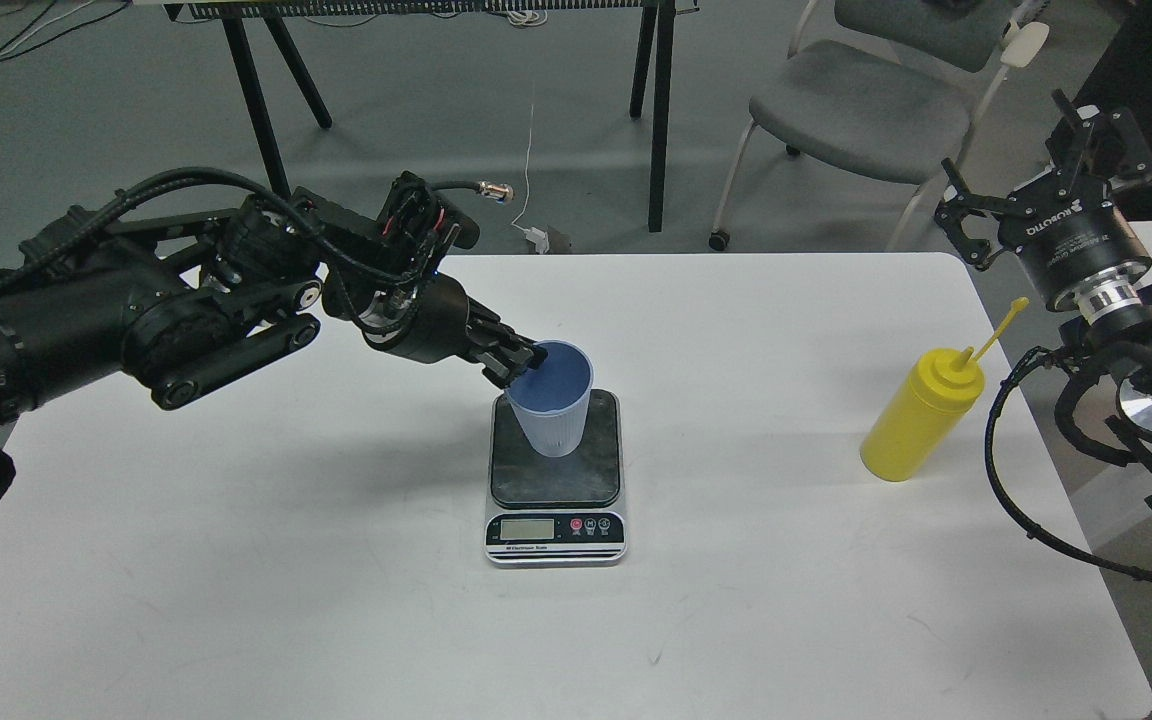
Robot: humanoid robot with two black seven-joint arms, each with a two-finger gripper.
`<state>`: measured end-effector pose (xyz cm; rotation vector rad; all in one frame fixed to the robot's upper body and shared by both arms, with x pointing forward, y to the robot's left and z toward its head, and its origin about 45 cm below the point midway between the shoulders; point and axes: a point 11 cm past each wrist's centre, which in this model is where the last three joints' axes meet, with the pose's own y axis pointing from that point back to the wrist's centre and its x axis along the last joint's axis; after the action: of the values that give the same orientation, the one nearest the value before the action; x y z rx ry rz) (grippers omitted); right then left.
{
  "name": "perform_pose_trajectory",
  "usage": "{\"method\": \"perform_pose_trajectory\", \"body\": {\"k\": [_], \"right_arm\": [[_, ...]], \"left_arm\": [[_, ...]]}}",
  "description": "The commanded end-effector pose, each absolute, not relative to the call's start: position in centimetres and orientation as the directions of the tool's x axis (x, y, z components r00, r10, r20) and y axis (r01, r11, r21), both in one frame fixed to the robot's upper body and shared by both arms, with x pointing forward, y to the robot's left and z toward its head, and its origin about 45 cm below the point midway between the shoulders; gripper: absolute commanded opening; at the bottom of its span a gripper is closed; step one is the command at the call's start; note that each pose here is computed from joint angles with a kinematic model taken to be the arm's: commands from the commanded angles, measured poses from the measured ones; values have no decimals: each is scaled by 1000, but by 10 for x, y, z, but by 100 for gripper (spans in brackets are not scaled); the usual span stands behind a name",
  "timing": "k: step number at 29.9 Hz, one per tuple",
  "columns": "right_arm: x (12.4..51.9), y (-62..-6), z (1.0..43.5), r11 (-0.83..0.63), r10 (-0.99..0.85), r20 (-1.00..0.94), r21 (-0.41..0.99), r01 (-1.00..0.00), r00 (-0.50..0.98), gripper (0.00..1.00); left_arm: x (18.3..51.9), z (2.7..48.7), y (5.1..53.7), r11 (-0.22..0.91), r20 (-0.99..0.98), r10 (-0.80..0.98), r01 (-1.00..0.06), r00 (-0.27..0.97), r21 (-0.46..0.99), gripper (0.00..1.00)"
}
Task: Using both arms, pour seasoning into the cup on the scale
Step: 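Lift the cup and carry it onto the scale with the left gripper, then release the cup on the scale and retract the left arm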
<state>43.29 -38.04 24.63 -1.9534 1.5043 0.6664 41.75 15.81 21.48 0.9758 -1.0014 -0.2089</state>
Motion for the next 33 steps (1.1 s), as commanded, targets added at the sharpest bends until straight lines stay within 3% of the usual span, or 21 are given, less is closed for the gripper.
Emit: {"method": "perform_pose_trajectory", "body": {"k": [1,13,21,28,33], "right_arm": [[432,-381,245,-196,-681,-693,-140,-971,237,100],[432,-380,245,-198,-679,-694,-141,-970,239,100],[432,-379,245,-198,-678,-695,-141,-970,239,100],[432,-378,244,-199,-677,-696,-141,-970,240,100],[433,-377,244,-200,-675,-698,-141,-970,241,100]], "left_arm": [[419,208,160,572,606,-550,-270,574,775,1],[414,207,137,600,614,-556,-241,560,763,3],[413,207,136,607,615,-547,-237,568,759,11],[414,214,130,662,634,-467,-232,617,713,42],[413,215,131,673,632,-444,-229,635,703,46]]}}
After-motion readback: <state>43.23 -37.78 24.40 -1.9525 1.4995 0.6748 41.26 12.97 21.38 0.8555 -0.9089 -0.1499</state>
